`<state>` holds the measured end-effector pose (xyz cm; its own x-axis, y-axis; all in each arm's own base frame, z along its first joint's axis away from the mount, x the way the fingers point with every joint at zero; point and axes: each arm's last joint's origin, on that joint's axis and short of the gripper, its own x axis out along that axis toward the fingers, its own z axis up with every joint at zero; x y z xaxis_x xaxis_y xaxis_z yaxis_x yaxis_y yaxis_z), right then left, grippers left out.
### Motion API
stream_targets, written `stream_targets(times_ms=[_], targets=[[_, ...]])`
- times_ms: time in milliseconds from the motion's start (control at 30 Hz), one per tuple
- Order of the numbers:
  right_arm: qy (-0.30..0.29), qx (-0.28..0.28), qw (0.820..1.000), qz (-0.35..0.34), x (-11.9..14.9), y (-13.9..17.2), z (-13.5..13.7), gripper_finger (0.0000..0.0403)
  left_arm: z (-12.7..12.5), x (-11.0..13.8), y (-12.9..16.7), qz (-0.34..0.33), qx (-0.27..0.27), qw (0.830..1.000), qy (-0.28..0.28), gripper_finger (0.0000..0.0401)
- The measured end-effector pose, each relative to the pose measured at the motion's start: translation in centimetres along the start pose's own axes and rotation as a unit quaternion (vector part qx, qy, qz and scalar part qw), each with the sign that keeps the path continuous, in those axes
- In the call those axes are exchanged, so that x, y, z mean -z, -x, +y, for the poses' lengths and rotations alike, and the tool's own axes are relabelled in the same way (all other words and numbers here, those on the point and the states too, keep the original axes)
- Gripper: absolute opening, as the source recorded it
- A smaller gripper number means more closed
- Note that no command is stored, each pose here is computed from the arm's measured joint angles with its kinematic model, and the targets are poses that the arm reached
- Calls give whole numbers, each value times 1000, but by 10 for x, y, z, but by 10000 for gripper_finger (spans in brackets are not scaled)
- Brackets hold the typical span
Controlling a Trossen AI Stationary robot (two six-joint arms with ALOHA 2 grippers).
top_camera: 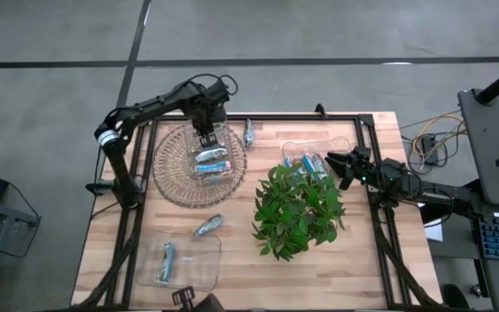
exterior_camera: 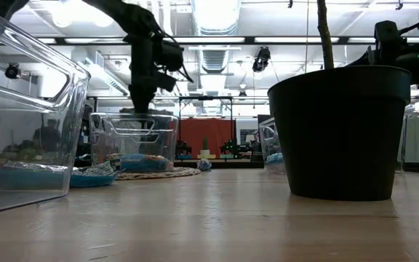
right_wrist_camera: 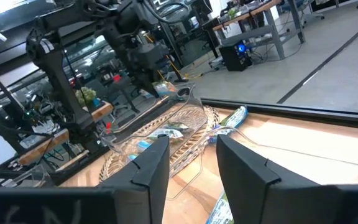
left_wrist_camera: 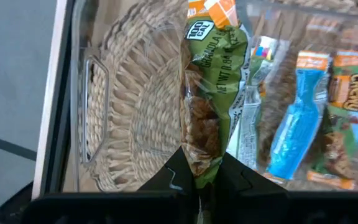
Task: Pick and place Granola Bars by type
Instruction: Put the yellow granola bar into the top left transparent bin
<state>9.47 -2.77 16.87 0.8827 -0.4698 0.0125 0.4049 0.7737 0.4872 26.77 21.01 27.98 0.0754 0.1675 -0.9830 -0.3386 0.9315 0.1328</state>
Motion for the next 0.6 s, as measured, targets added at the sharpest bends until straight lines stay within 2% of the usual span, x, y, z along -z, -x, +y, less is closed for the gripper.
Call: stream_targets(times_ms=[600], targets=[[0,1,1000,1,0,0,0,132,28,-9,-47,27,19,999,-38,9]])
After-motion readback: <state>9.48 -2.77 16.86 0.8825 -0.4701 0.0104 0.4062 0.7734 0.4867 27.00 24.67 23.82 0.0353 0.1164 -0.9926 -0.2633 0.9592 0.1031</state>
